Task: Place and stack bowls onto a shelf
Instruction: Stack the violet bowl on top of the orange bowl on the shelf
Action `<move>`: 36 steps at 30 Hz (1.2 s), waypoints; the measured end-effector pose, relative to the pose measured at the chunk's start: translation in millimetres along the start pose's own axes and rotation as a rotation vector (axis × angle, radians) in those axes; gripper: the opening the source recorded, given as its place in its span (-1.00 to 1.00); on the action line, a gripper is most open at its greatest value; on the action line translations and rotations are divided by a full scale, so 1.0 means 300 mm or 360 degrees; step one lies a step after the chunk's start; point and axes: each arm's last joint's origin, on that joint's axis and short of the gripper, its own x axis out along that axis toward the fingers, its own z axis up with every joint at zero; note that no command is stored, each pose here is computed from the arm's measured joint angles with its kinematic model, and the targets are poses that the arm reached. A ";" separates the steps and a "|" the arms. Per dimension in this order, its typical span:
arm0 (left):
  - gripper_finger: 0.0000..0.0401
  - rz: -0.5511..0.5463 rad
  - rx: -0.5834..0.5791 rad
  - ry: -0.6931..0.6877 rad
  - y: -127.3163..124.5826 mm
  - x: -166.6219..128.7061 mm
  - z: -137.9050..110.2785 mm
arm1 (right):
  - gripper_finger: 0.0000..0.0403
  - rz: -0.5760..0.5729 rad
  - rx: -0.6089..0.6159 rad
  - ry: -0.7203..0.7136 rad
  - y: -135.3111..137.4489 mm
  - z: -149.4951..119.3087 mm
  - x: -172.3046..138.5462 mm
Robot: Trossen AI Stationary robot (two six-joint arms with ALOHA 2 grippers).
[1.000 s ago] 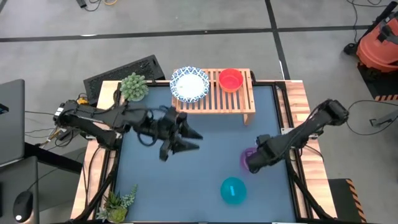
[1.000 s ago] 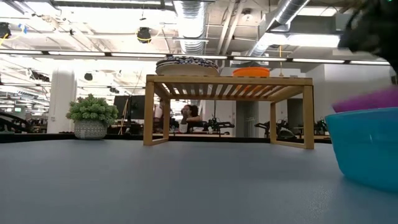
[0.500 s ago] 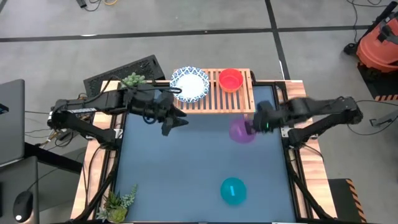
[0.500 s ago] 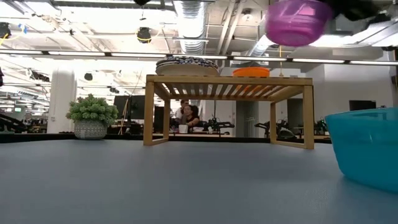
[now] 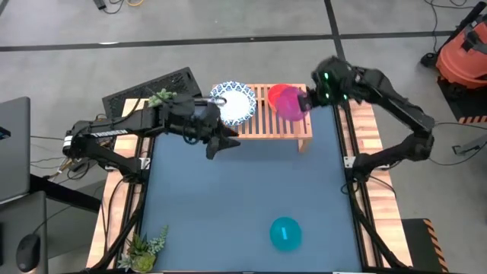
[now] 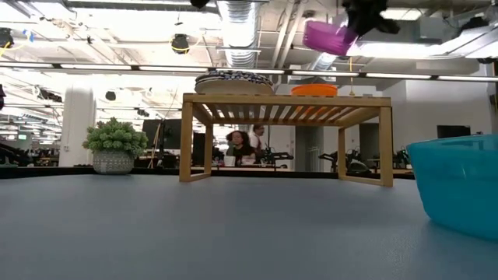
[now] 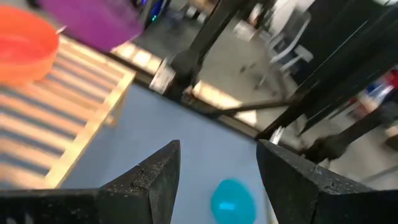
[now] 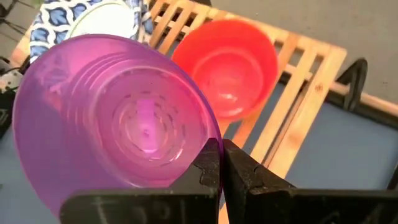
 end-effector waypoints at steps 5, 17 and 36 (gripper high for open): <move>-0.02 -0.0195 -0.0032 -0.0173 0.034 -0.046 0.079 | -0.89 -0.0041 -0.0055 0.0043 -0.045 0.105 0.086; -0.02 -0.0474 0.0122 -0.0502 0.143 -0.174 0.233 | -0.89 -0.0044 0.0016 0.0221 -0.155 0.238 0.325; -0.02 -0.0293 0.0184 -0.0571 0.219 -0.211 0.258 | -0.75 -0.0070 -0.0016 0.0332 -0.251 0.247 0.330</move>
